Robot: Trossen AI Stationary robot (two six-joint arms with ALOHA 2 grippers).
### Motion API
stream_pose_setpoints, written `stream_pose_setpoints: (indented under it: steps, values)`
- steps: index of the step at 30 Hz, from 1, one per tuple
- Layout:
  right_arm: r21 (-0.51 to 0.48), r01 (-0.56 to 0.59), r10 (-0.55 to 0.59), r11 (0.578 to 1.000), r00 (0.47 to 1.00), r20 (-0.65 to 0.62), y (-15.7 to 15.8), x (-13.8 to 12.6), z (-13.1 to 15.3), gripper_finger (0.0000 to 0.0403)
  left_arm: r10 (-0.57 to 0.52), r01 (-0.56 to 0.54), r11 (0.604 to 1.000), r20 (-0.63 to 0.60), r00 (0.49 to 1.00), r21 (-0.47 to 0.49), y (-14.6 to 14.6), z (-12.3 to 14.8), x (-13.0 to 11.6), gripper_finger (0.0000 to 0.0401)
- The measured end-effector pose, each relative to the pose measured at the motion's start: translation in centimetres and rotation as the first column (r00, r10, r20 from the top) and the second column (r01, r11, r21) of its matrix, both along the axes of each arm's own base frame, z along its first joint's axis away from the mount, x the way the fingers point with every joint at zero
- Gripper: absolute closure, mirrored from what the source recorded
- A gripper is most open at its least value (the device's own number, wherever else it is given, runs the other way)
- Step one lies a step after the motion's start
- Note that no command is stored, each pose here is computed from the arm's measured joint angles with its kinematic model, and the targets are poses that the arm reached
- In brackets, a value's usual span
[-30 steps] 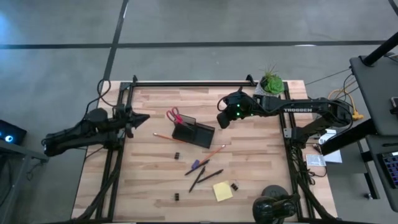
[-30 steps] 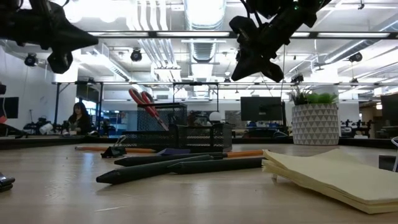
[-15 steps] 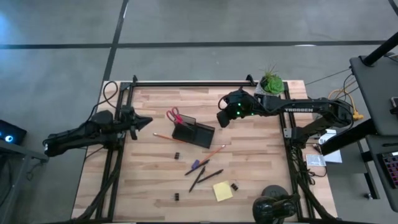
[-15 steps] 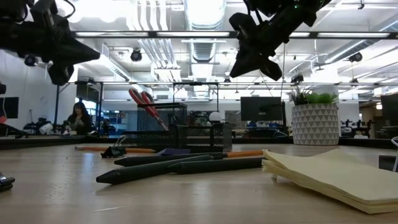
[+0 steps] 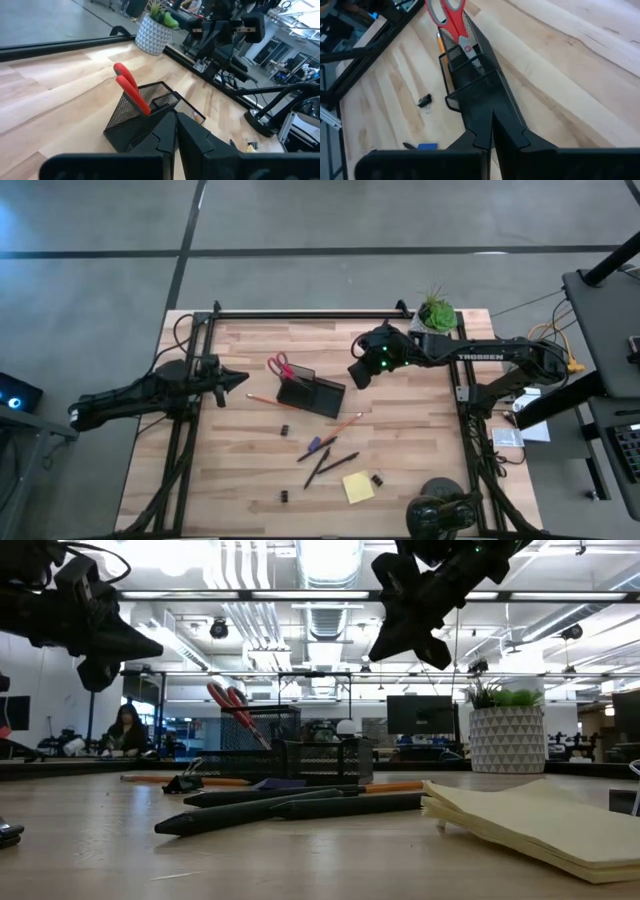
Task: Pick and place office supplies into organizer
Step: Adjust the desk organizer on the table
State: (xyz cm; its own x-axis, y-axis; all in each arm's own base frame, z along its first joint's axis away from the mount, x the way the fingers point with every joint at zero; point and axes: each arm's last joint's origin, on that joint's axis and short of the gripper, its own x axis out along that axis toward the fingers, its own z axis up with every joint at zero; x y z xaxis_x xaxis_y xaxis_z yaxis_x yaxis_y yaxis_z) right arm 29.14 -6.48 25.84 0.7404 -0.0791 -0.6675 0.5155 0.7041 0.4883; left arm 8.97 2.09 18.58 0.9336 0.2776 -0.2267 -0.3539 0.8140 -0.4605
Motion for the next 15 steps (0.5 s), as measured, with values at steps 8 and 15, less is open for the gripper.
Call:
stream_pose_setpoints:
  steps: [8,15]
  values:
    - [-0.022,-0.031,0.031,0.999,1.000,0.006,0.22,0.10,0.06,0.0394,0.000,0.000,1.000,-0.013,1.000,-0.003,0.02,-0.09,0.12,0.0401]
    - [0.040,-0.119,0.120,0.992,0.993,-0.009,0.89,0.34,-0.47,0.0394,-0.001,0.001,1.000,-0.022,1.000,-0.005,0.04,-0.16,0.20,0.0401]
